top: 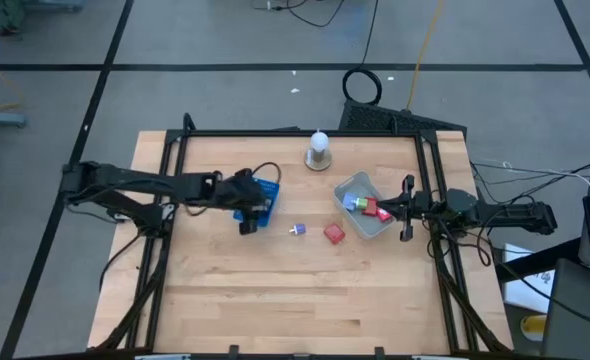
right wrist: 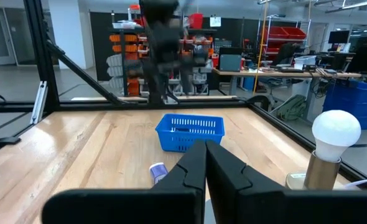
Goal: Pick & Place Office items
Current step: Put the red charger into the gray bin
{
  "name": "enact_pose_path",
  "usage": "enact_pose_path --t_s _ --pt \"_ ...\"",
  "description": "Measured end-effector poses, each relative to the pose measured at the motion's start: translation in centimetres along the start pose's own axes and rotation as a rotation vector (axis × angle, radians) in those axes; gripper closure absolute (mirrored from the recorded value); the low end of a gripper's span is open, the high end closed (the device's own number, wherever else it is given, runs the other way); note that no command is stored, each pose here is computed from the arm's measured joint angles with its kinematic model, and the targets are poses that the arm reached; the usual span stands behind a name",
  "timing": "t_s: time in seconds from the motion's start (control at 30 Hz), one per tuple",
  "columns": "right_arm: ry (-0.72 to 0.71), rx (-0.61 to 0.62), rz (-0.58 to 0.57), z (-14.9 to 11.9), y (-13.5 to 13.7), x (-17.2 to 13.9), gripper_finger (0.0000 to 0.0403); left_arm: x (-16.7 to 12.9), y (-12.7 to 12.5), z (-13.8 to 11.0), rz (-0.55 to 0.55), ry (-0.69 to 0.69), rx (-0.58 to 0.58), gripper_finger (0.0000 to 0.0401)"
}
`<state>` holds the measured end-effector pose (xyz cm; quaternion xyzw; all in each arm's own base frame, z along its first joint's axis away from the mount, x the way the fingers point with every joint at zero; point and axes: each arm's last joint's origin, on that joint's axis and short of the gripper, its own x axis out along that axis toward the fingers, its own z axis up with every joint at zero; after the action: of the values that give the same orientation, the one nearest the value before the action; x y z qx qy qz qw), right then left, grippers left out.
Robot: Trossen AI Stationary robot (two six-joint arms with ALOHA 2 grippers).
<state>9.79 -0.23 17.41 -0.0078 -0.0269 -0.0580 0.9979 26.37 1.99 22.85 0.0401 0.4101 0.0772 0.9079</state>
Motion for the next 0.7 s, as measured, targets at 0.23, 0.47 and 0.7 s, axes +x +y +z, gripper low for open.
enact_pose_path --t_s 0.23,0.47,0.7 --pt "0.005 -0.014 0.0 0.0 0.0 0.0 0.0403 -6.2 -0.9 1.3 -0.041 -0.278 0.05 0.0319" --pt "0.006 -0.016 0.0 -0.1 0.0 0.0 0.0403 -12.4 -0.9 0.7 -0.079 -0.508 0.011 0.0387" --pt "0.006 -0.02 0.0 -0.1 0.0 0.0 0.0403 -15.1 -0.7 -4.0 -0.084 -0.694 -0.009 0.0395"
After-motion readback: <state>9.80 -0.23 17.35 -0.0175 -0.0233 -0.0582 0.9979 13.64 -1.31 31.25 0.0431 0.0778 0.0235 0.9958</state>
